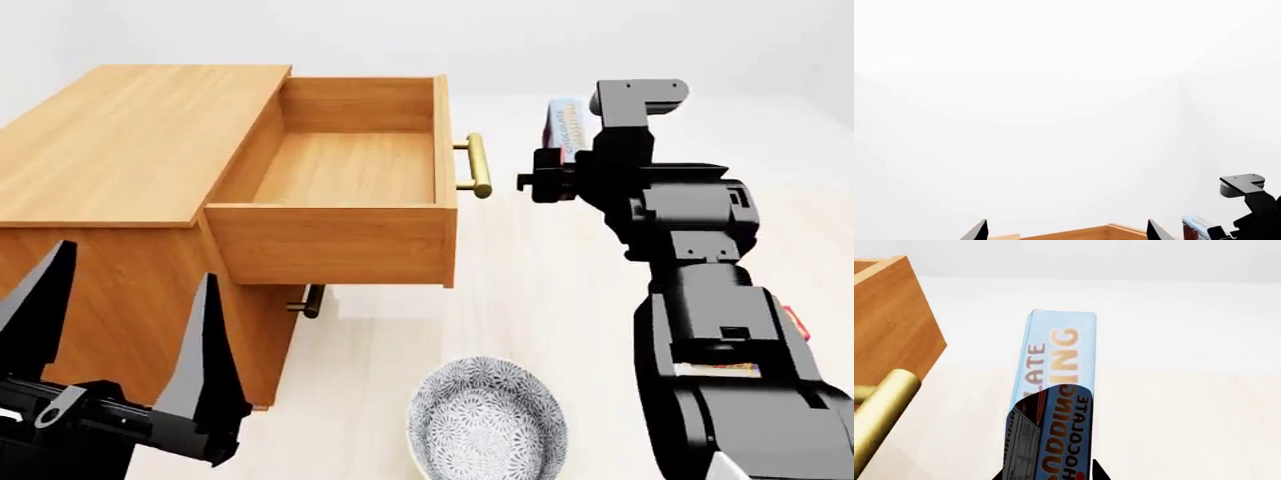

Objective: Put the chocolate pudding in the top drawer of the cabinet and close it.

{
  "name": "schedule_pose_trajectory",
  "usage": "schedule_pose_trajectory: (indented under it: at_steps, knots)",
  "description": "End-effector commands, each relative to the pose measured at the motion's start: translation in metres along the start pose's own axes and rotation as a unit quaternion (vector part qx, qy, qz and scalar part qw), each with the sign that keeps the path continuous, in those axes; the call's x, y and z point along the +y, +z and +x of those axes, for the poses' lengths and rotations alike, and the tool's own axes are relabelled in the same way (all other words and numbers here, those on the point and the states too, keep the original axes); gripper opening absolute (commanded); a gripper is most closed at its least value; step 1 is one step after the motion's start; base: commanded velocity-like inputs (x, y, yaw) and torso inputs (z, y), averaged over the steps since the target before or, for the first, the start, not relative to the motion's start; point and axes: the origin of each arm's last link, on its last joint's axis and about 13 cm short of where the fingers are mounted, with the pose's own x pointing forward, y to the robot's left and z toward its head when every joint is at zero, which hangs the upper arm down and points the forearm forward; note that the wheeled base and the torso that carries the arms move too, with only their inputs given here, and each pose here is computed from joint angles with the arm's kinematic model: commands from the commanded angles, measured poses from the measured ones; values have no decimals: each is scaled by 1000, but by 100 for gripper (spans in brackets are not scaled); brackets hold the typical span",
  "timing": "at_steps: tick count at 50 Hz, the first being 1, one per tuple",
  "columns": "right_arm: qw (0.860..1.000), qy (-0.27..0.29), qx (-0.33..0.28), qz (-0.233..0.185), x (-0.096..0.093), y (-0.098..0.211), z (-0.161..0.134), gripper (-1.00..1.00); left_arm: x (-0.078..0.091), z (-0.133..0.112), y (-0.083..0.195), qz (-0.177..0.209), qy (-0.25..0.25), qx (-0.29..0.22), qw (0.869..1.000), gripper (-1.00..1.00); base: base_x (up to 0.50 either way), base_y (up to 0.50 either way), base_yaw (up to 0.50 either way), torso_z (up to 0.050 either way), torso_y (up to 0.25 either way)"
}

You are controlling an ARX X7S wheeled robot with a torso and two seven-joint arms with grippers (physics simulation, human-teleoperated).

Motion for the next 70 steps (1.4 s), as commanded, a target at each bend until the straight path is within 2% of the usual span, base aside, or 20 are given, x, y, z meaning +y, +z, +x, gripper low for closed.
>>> schedule_pose_trajectory:
  at_steps: [1, 11, 31, 46, 54, 70]
  knots:
    - [999, 15, -32, -10, 6, 17, -14, -100, 0, 1, 0, 11, 7, 3, 1000, 100, 0, 0, 0, 0, 0]
    - [998, 35, -52, -24, 18, 33, -24, -100, -1, -1, -2, 12, 1, 5, 1000, 100, 0, 0, 0, 0, 0]
    - [996, 24, -75, -45, 29, 63, -35, -100, -1, -4, -3, 15, -7, 0, 1000, 100, 0, 0, 0, 0, 0]
    - [995, 20, -80, -48, 39, 104, -31, -100, 6, 1, -6, 13, -2, 7, 1000, 100, 0, 0, 0, 0, 0]
    - [994, 30, -87, -59, 48, 119, -41, -100, 10, 7, -13, 7, 2, 19, 1000, 100, 0, 0, 0, 0, 0]
    - [988, 81, -100, -82, 72, 125, -46, -100, 11, 6, -19, 5, 3, 25, 1000, 100, 0, 0, 0, 0, 0]
